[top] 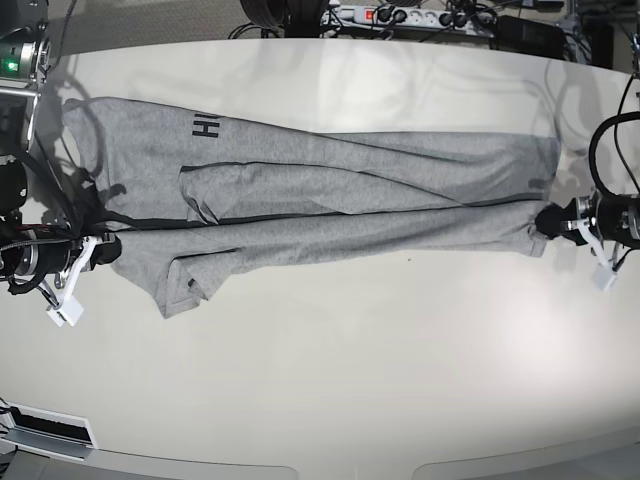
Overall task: Layout the t-shirt on the table in an organized manner, then fold the t-shirt properly
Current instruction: 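Lift the hem with both grippers and fold it over toward the collar, then tuck the loose sleeve under the fold with the right gripper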
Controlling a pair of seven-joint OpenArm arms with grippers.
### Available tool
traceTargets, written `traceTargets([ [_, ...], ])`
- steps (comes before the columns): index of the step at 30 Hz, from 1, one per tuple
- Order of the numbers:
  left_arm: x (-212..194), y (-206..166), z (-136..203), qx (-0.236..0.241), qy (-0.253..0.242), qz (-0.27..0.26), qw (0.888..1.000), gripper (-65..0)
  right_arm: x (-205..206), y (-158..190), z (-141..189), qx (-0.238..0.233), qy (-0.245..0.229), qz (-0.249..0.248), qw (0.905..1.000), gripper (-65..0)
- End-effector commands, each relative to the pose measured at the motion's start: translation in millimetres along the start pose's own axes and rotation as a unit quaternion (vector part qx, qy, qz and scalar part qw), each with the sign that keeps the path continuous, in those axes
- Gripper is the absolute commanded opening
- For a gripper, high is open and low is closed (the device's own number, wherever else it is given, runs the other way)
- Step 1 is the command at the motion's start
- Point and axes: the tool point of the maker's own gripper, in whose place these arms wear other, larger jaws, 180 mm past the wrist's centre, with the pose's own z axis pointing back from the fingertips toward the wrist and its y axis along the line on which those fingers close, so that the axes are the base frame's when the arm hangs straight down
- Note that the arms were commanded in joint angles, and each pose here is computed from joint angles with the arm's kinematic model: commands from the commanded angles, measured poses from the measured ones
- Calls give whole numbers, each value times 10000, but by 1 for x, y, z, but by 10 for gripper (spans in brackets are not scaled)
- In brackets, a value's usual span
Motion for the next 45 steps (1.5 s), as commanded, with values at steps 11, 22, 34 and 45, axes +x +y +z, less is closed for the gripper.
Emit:
traceTargets([
  [11, 35, 13, 23, 292, -603, -250, 9974, -650, 13, -13, 15, -257, -46, 173, 9995, -650],
  [22, 26, 9, 21, 118, -527, -97, 9985, -554, 2, -13, 15, -250, 212, 156, 9993, -650],
  [34, 5, 14, 15, 133, -579, 56, 9982, -325, 60, -4, 30, -44, -612, 245, 9978, -205],
  [45, 15, 12, 13, 103, -852, 57, 9963, -325, 83, 1, -9, -606, -1143, -193, 9914, -204],
])
